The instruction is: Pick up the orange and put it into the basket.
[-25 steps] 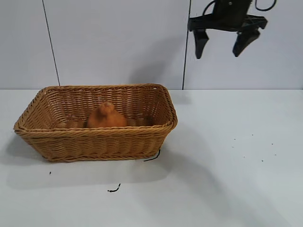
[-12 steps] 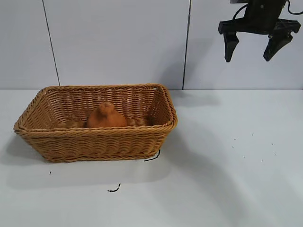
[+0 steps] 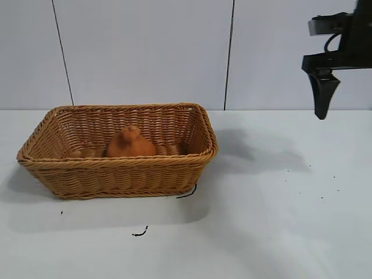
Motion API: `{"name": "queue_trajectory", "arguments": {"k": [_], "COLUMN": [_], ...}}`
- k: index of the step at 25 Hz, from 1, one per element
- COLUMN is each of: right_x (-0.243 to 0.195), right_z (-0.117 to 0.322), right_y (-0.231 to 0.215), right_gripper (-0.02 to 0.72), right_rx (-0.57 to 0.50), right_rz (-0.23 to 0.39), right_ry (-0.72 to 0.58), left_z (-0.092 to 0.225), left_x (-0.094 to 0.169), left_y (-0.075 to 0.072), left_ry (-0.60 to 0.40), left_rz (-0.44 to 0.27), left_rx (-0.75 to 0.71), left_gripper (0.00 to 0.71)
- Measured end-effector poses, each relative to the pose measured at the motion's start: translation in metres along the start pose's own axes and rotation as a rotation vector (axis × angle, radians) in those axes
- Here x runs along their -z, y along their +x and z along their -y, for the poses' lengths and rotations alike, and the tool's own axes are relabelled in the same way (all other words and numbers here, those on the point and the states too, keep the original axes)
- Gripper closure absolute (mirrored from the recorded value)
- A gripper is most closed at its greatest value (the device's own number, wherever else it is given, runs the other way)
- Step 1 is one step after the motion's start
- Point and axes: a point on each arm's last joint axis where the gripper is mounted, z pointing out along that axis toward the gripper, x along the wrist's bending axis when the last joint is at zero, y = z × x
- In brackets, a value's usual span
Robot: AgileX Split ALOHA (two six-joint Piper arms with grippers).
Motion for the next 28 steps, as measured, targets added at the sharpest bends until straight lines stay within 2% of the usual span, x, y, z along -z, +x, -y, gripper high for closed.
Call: {"name": "queue_trajectory", "arguments": {"k": [3, 9, 13, 17, 22, 28], "right_x": [0.017, 0.059, 0.08, 0.093, 0.088, 0.051], "right_z": [0.04, 0.127, 0.185, 0.235, 0.282, 0.314], "right_y": [-0.005, -0.016, -0.023, -0.028, -0.032, -0.032], "right_gripper": [0.036, 0.036, 0.036, 0.036, 0.036, 0.036], "right_rx": [-0.002, 0.003, 0.033, 0.073, 0.088, 0.088], "right_rz": [-0.004, -0.02, -0.031, -0.039, -0.058, -0.081], "right_ry": [-0.009, -0.143, -0.305, -0.54, -0.786, -0.831], "left_z": [0.0, 0.0, 0.0, 0.0, 0.0, 0.0], "left_x": [0.0, 0.0, 0.0, 0.0, 0.0, 0.0], "left_y": [0.0, 0.0, 0.0, 0.0, 0.0, 0.0], "left_ry": [0.001, 0.001, 0.001, 0.001, 0.001, 0.001], "left_rz": [0.0, 0.0, 0.0, 0.0, 0.0, 0.0], "left_rx": [0.0, 0.0, 0.0, 0.0, 0.0, 0.0], "left_gripper": [0.071, 0.071, 0.071, 0.071, 0.071, 0.071]}}
